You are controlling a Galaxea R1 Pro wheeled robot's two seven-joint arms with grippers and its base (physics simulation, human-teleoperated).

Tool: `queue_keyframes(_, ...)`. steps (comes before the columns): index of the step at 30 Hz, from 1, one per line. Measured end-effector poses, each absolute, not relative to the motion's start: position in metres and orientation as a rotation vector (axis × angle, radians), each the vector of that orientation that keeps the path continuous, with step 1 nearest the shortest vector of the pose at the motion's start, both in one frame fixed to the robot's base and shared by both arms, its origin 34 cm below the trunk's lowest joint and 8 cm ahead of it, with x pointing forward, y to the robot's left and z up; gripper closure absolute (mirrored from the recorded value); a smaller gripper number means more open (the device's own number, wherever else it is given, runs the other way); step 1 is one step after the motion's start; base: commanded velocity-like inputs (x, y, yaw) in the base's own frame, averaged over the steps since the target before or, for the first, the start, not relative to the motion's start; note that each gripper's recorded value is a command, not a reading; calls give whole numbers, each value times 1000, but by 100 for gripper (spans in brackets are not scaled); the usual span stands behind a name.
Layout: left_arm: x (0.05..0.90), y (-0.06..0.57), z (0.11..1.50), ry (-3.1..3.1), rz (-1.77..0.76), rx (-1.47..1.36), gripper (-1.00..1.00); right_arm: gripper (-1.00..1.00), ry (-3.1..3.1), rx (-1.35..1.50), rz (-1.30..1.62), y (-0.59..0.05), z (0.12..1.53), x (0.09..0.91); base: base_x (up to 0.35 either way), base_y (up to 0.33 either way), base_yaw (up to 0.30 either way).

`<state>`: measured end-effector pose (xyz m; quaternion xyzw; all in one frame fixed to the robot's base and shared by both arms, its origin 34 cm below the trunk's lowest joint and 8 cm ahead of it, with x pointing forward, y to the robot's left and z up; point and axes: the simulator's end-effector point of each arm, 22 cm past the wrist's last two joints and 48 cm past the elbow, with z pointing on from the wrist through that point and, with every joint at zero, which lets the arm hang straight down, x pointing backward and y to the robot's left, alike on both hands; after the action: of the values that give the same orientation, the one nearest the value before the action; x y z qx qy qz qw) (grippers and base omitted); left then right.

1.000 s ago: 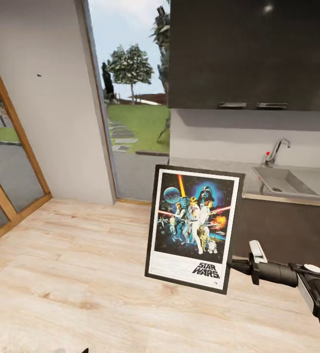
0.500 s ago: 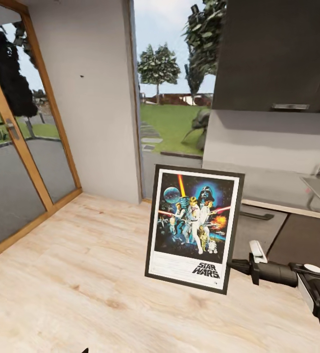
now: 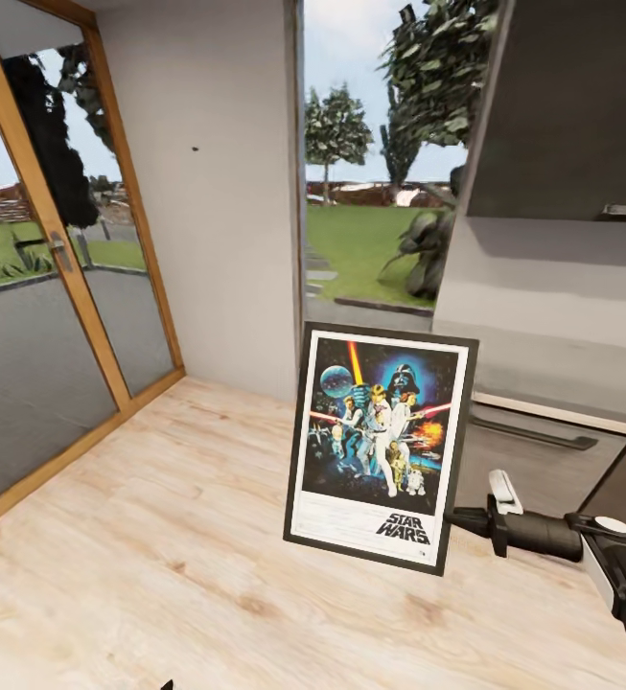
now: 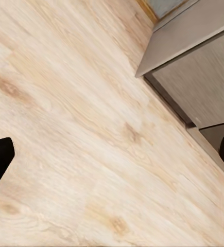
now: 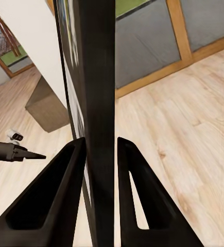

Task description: Pick up the poster from the kitchen countertop and hang it on one of the wall nails in the kitchen.

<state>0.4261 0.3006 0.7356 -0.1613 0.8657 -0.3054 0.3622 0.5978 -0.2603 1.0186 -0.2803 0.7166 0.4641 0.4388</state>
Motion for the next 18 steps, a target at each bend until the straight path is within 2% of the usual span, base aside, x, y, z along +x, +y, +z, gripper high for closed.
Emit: queue_keyframes(18, 426, 301, 736, 2229, -787, -415, -100, 100, 1780, -695, 1155, -260, 1018, 597, 148, 283, 0)
